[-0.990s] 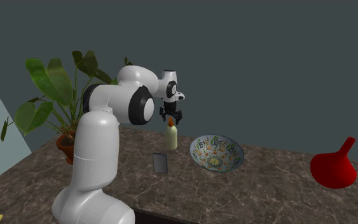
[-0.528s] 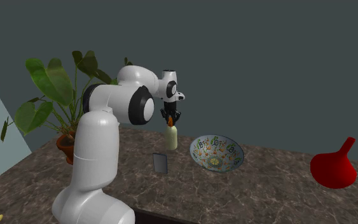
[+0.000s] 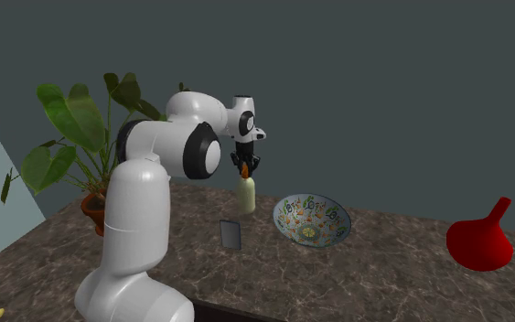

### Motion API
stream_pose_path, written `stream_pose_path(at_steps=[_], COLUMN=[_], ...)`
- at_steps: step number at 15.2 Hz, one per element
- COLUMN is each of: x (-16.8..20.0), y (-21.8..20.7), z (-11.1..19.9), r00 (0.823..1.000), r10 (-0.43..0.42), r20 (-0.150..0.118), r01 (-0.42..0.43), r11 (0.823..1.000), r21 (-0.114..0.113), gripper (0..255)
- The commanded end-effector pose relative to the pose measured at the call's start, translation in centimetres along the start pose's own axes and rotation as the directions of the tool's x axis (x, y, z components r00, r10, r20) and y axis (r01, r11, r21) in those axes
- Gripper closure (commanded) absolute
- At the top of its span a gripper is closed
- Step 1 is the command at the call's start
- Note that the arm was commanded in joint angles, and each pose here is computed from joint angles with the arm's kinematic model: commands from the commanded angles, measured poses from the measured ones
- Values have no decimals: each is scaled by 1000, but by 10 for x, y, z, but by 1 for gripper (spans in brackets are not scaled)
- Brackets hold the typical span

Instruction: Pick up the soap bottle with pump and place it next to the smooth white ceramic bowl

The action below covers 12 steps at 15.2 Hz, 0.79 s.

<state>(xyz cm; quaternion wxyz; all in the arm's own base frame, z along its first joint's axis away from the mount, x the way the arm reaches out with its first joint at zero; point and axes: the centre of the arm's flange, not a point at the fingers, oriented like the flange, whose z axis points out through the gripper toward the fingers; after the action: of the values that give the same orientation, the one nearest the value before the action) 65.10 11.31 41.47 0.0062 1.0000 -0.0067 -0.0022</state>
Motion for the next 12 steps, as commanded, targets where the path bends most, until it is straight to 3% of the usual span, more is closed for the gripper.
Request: stream_pose_path(at_steps=[1,12], x=[1,0], y=[0,1], z=[-11,-69], r00=[1000,1000], r10=[0,0], r20=[0,0], r01=[0,0], r11=[1000,1000], r21=[0,0], gripper=[255,255])
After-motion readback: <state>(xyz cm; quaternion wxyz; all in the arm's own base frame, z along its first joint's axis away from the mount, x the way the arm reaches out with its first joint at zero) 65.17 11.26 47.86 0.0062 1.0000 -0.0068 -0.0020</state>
